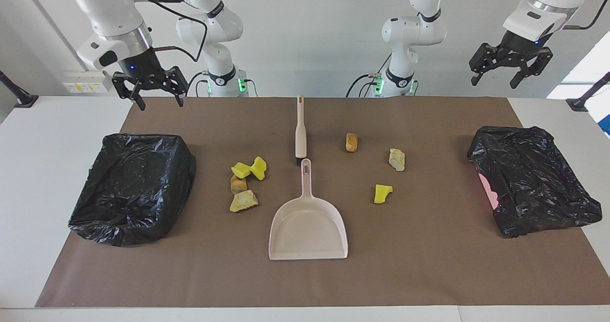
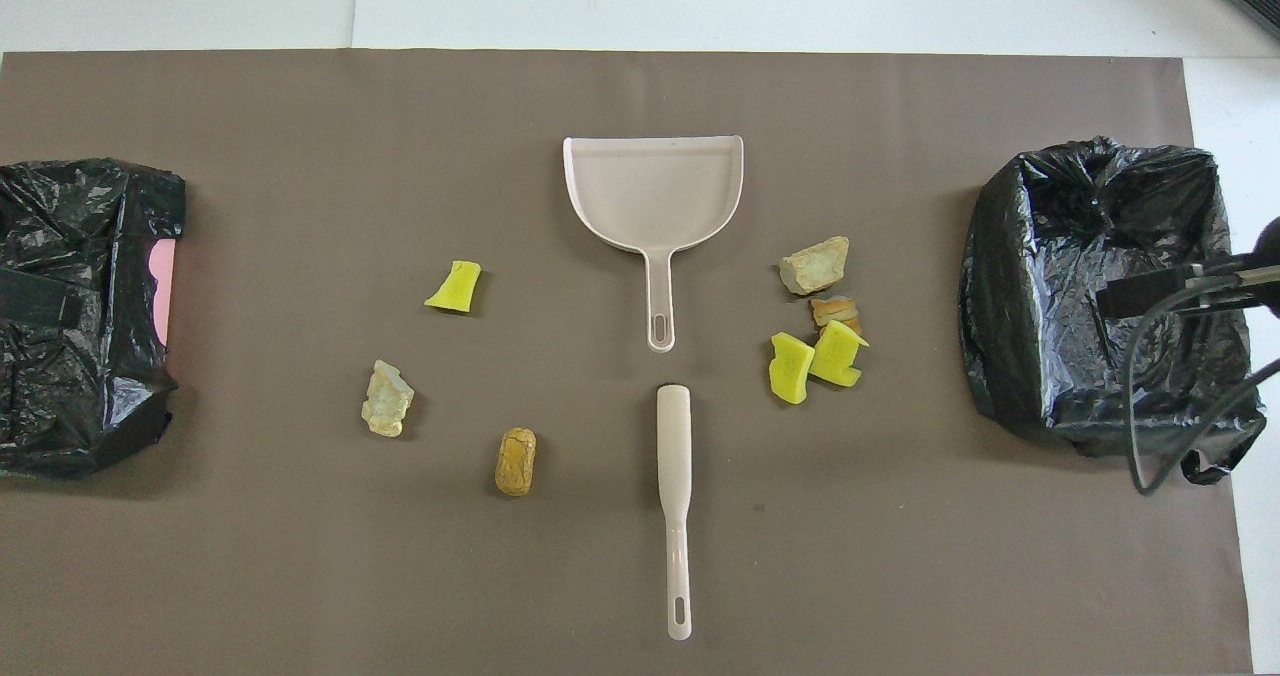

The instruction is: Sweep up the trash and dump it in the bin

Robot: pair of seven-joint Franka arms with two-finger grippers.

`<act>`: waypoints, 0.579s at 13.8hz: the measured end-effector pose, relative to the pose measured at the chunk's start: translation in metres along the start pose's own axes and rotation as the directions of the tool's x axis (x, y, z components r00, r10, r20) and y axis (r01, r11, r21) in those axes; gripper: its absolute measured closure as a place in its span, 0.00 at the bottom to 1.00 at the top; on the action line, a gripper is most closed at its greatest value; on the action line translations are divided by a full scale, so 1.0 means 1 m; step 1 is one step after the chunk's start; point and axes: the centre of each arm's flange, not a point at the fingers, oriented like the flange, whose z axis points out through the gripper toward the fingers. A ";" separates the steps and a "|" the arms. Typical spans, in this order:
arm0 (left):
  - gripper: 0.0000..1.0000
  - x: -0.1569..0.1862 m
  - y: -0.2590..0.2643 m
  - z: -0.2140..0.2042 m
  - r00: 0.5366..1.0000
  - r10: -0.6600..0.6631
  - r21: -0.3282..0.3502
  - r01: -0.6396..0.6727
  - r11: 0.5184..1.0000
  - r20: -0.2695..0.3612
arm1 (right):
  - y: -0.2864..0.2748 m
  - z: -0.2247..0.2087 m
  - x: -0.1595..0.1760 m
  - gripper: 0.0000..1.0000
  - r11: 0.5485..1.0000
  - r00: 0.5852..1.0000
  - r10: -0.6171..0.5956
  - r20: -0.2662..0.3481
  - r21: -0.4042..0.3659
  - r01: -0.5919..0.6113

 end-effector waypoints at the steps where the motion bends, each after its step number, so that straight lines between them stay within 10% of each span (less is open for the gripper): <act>1: 0.00 -0.004 0.011 0.005 1.000 0.020 0.001 -0.020 1.000 -0.003 | -0.008 0.011 0.008 0.00 1.000 1.000 -0.014 -0.005 -0.002 0.014; 8: 0.00 -0.054 0.171 0.090 0.999 0.051 0.015 -0.051 0.999 0.007 | -0.088 0.110 0.060 0.00 0.999 0.999 -0.038 0.011 -0.012 0.038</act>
